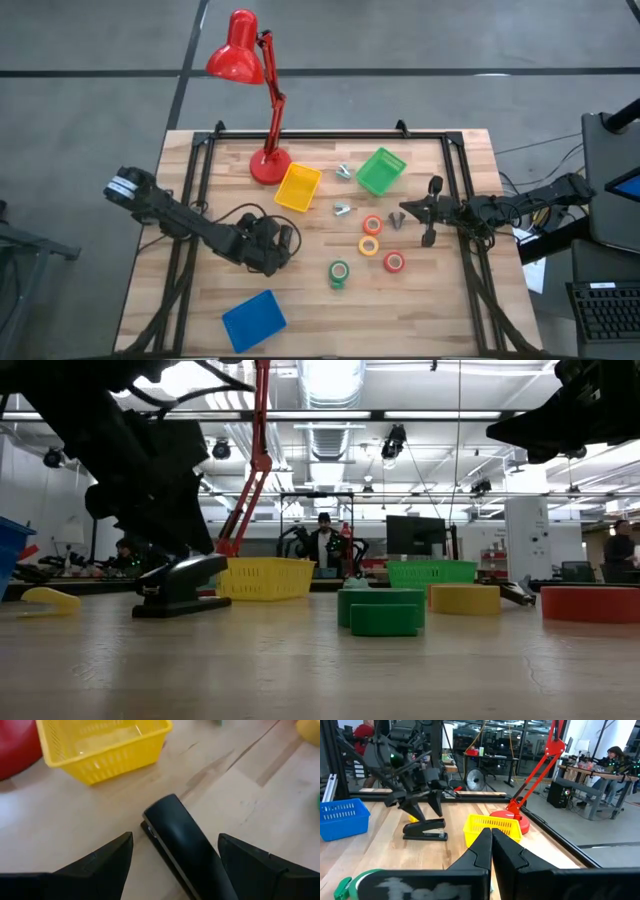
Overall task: Pick and place Stapler, Stapler remover, tape
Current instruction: Put the black stapler into the yellow bin
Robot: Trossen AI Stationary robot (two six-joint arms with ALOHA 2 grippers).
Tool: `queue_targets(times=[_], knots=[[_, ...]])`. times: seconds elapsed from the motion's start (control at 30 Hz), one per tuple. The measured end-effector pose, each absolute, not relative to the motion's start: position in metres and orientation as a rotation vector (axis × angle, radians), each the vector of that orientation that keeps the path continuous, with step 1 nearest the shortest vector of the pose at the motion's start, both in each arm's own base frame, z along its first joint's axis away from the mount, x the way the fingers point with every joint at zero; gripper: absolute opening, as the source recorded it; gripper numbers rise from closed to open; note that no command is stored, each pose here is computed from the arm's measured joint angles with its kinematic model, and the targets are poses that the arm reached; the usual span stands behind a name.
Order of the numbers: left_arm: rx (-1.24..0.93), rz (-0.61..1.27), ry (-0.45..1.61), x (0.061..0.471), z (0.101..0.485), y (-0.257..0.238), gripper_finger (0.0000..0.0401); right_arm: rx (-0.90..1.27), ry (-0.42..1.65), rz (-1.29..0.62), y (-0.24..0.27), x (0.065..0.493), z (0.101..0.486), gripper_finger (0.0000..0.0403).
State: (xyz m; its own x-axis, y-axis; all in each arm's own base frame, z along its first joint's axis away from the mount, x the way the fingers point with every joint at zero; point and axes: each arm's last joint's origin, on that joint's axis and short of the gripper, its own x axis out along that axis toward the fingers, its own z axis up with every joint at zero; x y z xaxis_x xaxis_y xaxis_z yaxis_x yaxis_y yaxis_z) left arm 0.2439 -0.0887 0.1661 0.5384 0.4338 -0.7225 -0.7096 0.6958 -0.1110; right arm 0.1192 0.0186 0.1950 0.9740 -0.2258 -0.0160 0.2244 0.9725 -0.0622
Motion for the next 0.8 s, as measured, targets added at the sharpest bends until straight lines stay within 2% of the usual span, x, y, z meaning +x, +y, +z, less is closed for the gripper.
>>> queue_targets(times=[0.47,0.8], knots=[[-0.405,0.691,0.793,0.251,0.147,-0.092,0.029,-0.06,0.023,-0.227,0.019,0.119,0.195,0.0008],[-0.418,0.673,0.799,0.252,0.148,-0.092,0.0223,-0.06,0.023,-0.227,0.019,0.119,0.195,0.0008]])
